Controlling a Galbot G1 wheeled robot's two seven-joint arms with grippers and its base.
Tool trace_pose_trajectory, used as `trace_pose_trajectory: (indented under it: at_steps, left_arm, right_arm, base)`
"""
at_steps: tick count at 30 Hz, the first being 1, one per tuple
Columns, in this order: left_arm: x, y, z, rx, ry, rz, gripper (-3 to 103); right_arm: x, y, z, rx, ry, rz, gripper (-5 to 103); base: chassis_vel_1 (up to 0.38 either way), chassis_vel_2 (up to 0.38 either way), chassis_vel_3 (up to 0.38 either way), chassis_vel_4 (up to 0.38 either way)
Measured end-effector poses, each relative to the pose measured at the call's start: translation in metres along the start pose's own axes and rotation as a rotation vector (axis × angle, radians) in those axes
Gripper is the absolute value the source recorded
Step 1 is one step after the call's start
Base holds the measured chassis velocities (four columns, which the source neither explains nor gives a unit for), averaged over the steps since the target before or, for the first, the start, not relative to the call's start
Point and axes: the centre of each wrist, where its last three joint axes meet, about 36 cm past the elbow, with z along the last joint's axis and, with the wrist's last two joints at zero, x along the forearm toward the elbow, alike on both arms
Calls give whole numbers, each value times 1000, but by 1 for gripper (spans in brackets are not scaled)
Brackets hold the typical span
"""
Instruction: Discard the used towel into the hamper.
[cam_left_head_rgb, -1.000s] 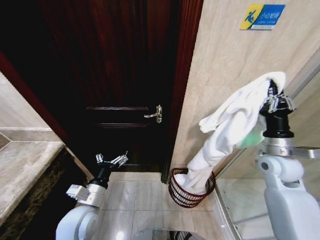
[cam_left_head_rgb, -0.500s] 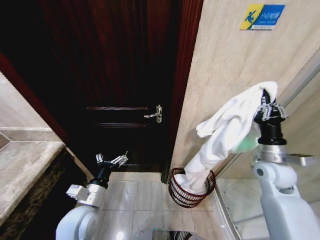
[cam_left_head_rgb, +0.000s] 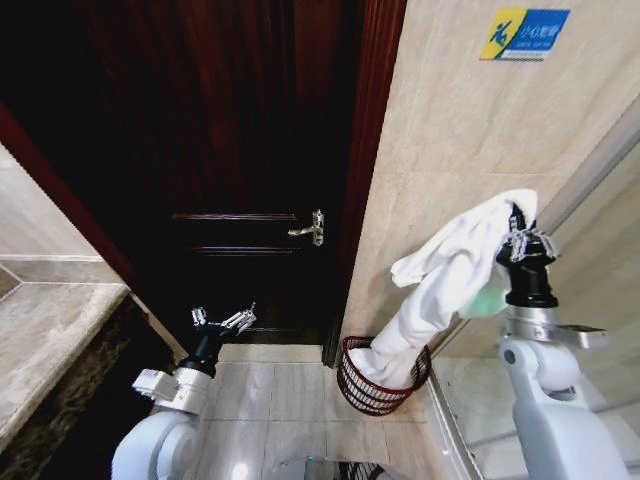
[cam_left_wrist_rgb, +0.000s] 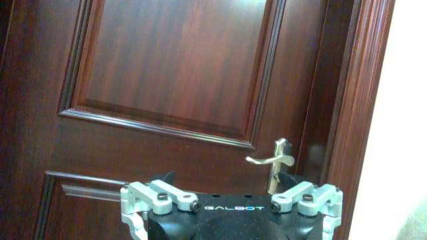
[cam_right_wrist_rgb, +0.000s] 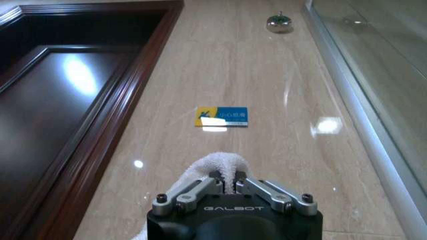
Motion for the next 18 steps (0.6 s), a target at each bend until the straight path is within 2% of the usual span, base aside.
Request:
trace_pose_trajectory:
  at_steps: [18]
  left_arm:
    - [0,0,0,0,0,0,100]
  right_arm:
    - [40,14,17,-18,61,13,5]
  base:
    - [0,0,0,0]
